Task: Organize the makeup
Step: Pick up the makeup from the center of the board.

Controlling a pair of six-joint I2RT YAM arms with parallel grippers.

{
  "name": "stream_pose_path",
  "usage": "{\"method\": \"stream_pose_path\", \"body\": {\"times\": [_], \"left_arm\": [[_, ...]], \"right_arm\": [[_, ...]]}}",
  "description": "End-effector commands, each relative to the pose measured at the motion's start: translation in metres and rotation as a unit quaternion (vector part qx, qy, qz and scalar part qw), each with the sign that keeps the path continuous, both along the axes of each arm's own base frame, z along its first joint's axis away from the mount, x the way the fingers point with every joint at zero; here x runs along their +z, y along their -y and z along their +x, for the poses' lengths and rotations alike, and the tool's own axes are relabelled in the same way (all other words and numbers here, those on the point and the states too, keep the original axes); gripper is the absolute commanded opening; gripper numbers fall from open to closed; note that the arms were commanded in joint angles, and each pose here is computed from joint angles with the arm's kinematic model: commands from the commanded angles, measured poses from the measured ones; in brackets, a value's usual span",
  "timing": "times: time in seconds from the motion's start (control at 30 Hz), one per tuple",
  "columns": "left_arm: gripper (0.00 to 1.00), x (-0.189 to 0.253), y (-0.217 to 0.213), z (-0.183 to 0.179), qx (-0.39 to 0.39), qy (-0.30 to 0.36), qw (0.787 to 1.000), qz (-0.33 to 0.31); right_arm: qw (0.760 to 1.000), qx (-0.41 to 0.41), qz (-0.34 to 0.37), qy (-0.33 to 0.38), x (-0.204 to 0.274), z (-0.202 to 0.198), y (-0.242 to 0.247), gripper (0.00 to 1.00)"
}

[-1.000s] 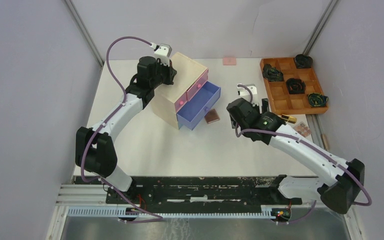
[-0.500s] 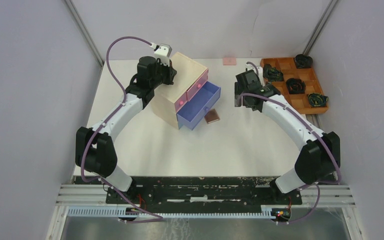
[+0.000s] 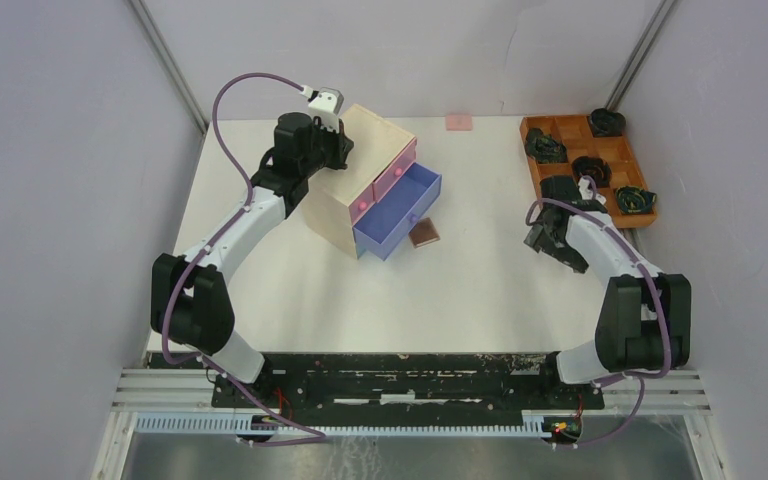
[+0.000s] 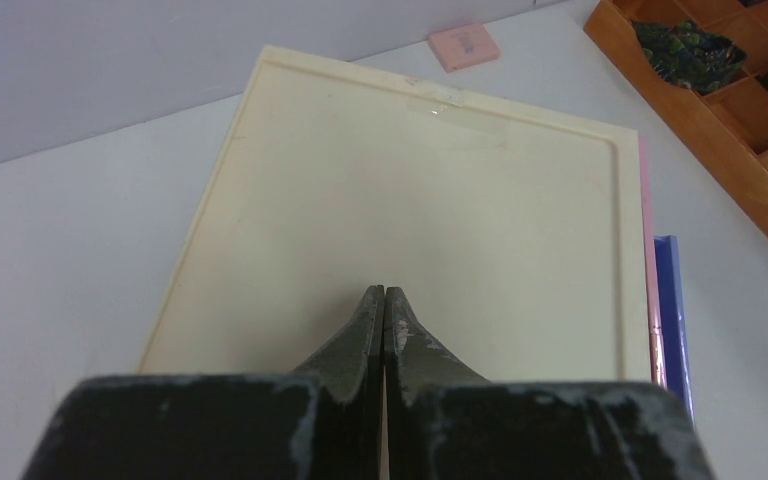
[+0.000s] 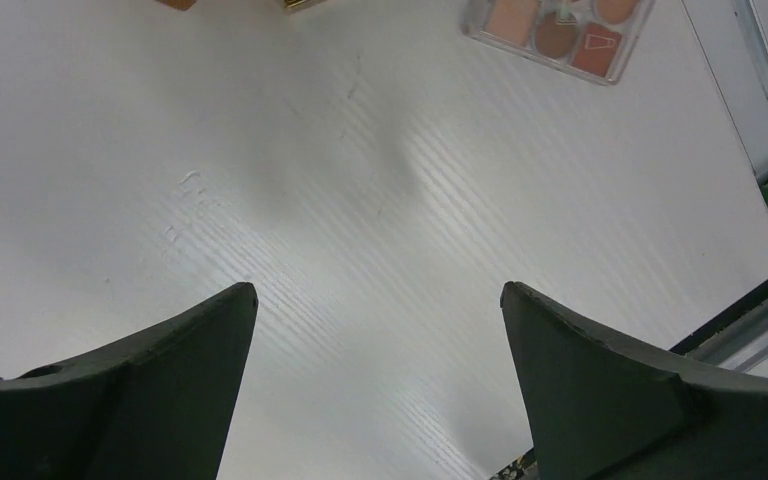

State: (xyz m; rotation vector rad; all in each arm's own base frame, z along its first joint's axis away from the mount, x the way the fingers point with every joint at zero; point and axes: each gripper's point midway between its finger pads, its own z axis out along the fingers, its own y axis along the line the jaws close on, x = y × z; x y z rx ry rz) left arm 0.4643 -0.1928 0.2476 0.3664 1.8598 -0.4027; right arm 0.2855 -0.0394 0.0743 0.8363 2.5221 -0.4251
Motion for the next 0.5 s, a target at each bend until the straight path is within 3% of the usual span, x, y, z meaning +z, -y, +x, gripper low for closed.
{"method": "stream_pose_path", "body": {"times": [0.0,0.47], "left_arm": [[0.03,-0.143,-0.022,-0.063,-0.013,-0.240,0.966,0.093],[0.03,-0.152,-0.025,-0.066,-0.007,-0.250,0.963,0.100]], "right_arm": [[0.997,-0.069,-0.008,0.023,0.003,-0.007,0.017,1.00],[0.971,-0.232,0.032,0.055,-0.010,-0.036,0.083,1.00]]}}
